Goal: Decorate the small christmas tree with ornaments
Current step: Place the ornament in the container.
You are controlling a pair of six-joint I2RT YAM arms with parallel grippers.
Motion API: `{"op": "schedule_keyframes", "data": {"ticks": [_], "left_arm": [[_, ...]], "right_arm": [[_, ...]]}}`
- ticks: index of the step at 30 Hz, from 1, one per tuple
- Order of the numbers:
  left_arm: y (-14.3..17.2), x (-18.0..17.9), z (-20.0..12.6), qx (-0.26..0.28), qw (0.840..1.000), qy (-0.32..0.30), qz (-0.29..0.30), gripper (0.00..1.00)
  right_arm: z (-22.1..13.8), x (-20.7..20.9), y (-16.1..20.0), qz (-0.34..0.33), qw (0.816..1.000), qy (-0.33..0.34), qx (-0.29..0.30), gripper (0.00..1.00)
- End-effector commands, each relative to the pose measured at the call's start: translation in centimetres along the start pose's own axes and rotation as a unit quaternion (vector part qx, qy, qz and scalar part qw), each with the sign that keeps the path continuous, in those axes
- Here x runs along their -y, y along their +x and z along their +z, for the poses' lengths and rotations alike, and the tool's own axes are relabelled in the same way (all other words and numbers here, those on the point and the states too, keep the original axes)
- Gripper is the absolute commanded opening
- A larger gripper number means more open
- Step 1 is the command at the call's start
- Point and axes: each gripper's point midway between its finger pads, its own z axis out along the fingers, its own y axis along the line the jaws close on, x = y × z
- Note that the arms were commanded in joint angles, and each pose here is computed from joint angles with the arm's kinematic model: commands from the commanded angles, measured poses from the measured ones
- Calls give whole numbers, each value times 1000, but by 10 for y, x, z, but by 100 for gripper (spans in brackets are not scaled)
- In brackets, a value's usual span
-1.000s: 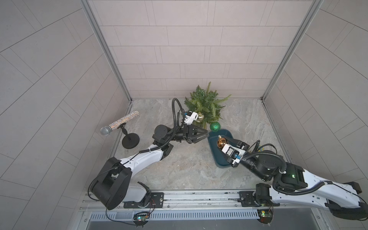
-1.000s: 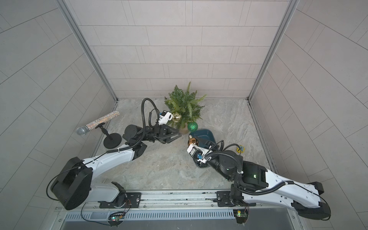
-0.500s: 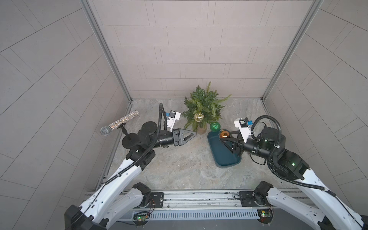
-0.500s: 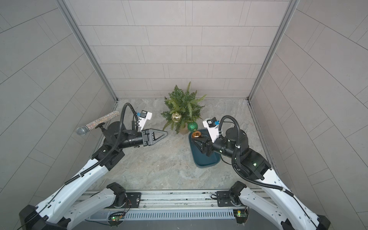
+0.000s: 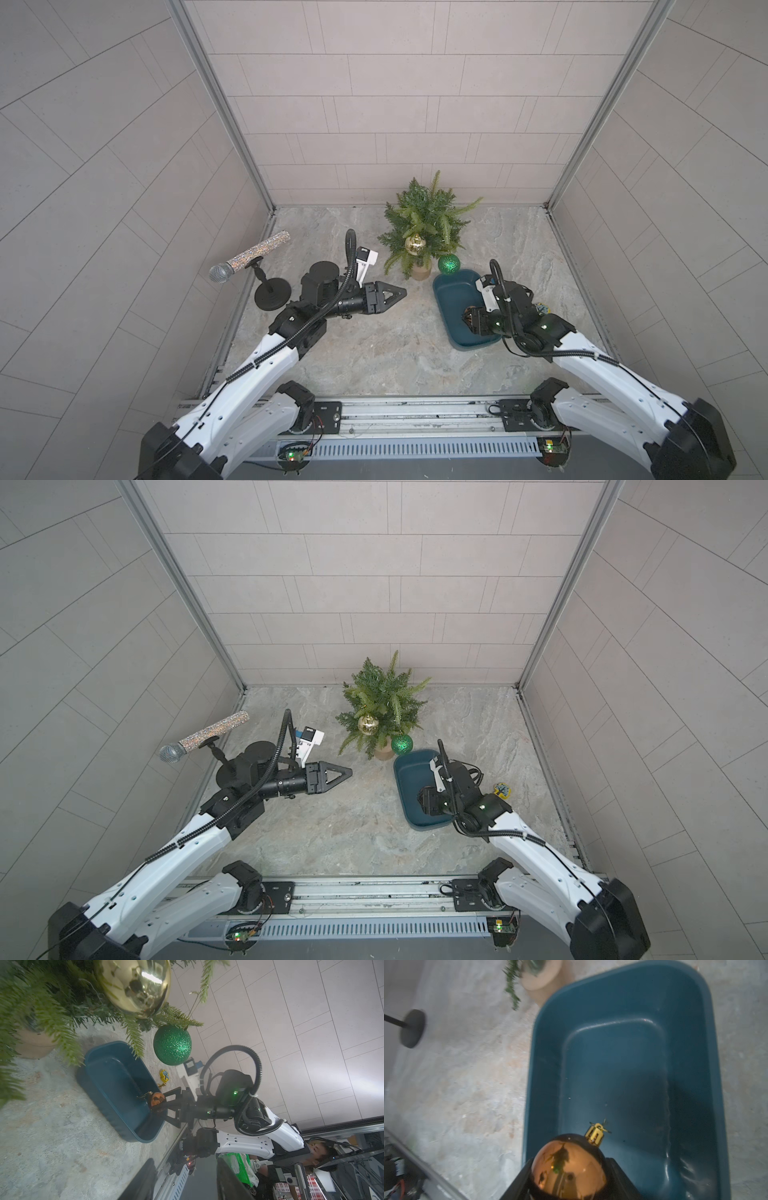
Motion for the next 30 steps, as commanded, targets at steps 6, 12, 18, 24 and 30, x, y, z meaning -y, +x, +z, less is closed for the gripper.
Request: {"op": "schedule_keyframes", "data": {"ticks": [6,12,18,24,30], "left_arm": [[0,-1,2,3,1000,6,7,51],[0,-4,4,1,1000,3,7,51],[1,-5,4,-1,1000,-1,6,51],[2,-9,4,-1,1000,-7,4,51],[-1,-7,5,4,1000,-3,3,51]], "right_arm": [[29,24,-37,-34,996,82,27,55],[55,21,-42,-78,993,85,-18,58],[56,26,-47,-68,992,103,-11,72],[31,22,-55,-34,994,92,42,75],[28,11,-68,16,994,50,100,69]]}}
